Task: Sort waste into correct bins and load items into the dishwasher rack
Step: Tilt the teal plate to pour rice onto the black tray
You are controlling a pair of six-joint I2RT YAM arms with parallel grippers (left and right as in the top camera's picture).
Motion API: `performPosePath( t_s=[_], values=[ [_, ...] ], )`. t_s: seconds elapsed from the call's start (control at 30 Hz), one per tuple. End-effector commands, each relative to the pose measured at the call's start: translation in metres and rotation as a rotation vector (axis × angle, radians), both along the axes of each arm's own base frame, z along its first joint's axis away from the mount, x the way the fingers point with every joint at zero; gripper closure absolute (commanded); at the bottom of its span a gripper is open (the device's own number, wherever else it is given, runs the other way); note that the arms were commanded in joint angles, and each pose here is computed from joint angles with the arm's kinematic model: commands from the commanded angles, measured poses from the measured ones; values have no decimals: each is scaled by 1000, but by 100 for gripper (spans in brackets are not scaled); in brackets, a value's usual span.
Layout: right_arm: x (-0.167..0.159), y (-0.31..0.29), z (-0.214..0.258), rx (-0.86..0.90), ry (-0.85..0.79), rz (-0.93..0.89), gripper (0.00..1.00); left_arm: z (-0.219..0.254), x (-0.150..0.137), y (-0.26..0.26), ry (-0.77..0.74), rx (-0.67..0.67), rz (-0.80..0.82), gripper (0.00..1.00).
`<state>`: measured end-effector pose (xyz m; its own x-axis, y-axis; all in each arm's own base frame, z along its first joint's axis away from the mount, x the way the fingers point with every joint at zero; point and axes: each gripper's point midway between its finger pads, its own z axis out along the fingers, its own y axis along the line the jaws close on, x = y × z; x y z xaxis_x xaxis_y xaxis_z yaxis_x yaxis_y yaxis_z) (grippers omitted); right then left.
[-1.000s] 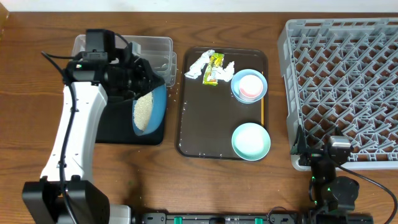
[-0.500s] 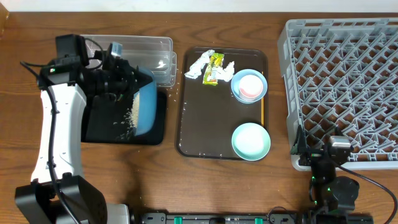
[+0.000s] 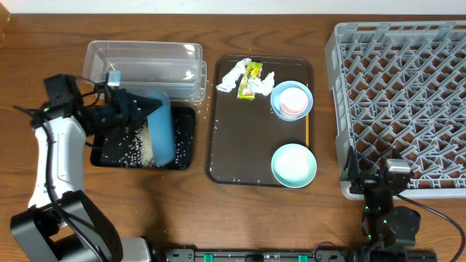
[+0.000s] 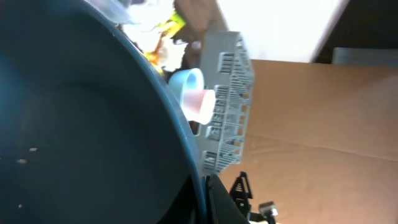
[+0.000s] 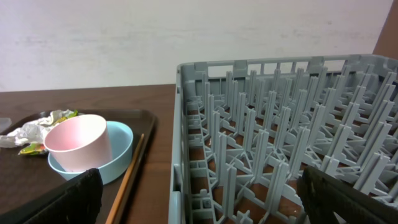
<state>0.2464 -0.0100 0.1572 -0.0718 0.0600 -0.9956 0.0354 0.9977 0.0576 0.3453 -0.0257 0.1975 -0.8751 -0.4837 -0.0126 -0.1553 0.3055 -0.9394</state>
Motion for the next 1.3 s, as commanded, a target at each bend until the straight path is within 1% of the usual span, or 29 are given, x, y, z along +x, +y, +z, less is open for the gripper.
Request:
performPosePath(
  t_s=[0.0, 0.1, 0.2, 0.43, 0.53, 0.7, 0.77, 0.8, 0.87, 0.9, 0.97, 1.0, 1.07, 1.13, 1.17, 1.23, 1.27],
  values=[
    [0, -1, -1, -12, 4, -2, 1, 34, -5, -2, -169, -107, -45, 94],
    [0, -1, -1, -12, 4, -2, 1, 50, -8, 0, -247, -169, -60, 94],
    [0, -1, -1, -12, 4, -2, 1, 55, -9, 3, -264, -195, -54, 94],
    [0, -1, -1, -12, 4, -2, 1, 55, -8, 22, -266, -190, 1, 94],
    [0, -1, -1, -12, 4, -2, 1, 54, -11, 27, -228, -210, 28, 94],
    [0, -1, -1, -12, 4, -2, 1, 53, -13, 36, -214, -217, 62, 94],
    [0, -1, -1, -12, 4, -2, 1, 53, -11, 39, -281, -171, 51, 94],
    [0, -1, -1, -12, 4, -1, 1, 51, -9, 41, -291, -146, 53, 94],
    [0, -1, -1, -12, 4, -2, 1, 53, -13, 38, -225, -211, 66, 94],
    [0, -1, -1, -12, 4, -2, 1, 54, -15, 37, -211, -219, 69, 94],
    [0, -1, -1, -12, 4, -2, 1, 54, -14, 38, -274, -177, 55, 94],
    [0, -1, -1, -12, 4, -2, 1, 52, -13, 39, -268, -172, 57, 94],
    [0, -1, -1, -12, 4, -1, 1, 53, -17, 37, -218, -215, 66, 94],
    [0, -1, -1, -12, 4, -2, 1, 53, -16, 37, -256, -190, 58, 94],
    [0, -1, -1, -12, 4, -1, 1, 53, -16, 37, -250, -189, 60, 94],
    [0, -1, -1, -11, 4, -2, 1, 55, -22, 33, -183, -237, 71, 95],
    [0, -1, -1, -12, 4, -2, 1, 58, -26, 30, -191, -231, 67, 94]
  ],
)
